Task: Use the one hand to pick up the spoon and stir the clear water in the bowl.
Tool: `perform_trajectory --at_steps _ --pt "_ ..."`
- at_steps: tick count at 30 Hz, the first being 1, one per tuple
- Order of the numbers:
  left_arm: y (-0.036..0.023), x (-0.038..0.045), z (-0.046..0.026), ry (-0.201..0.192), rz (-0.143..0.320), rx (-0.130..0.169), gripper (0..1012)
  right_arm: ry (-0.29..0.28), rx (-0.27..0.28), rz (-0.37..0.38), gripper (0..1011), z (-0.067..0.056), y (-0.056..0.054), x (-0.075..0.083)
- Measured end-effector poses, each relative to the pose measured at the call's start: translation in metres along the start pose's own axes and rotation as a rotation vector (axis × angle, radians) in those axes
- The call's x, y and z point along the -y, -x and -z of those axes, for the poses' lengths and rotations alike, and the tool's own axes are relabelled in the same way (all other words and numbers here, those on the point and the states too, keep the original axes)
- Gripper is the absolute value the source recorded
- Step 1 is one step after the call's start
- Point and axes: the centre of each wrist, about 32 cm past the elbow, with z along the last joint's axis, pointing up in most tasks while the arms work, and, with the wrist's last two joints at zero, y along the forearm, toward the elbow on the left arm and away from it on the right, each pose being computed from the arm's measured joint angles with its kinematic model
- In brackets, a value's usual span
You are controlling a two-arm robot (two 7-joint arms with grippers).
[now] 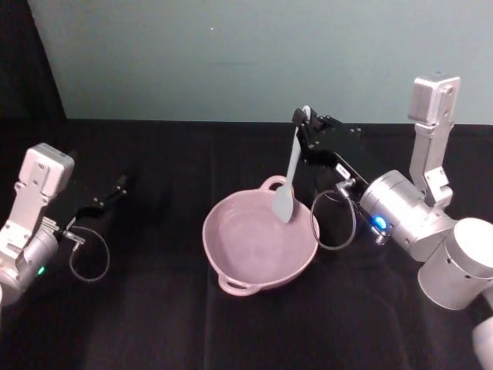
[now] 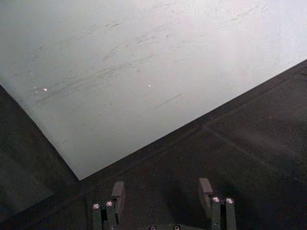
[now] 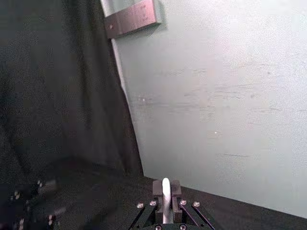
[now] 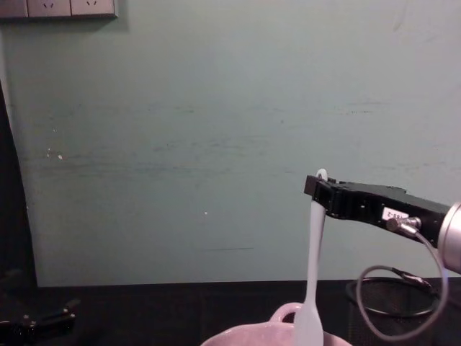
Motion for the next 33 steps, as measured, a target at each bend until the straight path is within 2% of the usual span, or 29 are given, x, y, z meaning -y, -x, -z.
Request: perform_trajectory --at_steps 5,8,11,15,20,24,28,33 --pt "0.0 0.0 0.0 0.0 0.0 0.0 1011 0.04 0.087 -0.033 109 -0.007 0.005 0.006" --pt "0.0 0.0 0.0 0.0 0.0 0.0 1011 0.082 0.178 -0.092 109 -0.011 0.014 0.008" --pt "0.0 0.0 0.0 0.0 0.0 0.0 1011 0.102 0.231 -0.138 109 -0.014 0.024 0.009" --pt "0.0 0.0 0.0 0.0 0.0 0.0 1011 0.109 0.265 -0.191 109 -0.017 0.037 0.008" --pt "0.0 0.0 0.0 0.0 0.0 0.0 1012 0.101 0.239 -0.253 109 -0.016 0.053 0.004" --pt "0.0 0.0 0.0 0.0 0.0 0.0 1011 0.094 0.211 -0.273 109 -0.013 0.058 0.0" --pt "0.0 0.0 0.0 0.0 0.0 0.0 1011 0.079 0.158 -0.28 109 -0.008 0.06 -0.009" --pt "0.0 0.0 0.0 0.0 0.0 0.0 1011 0.063 0.088 -0.254 109 0.001 0.055 -0.018"
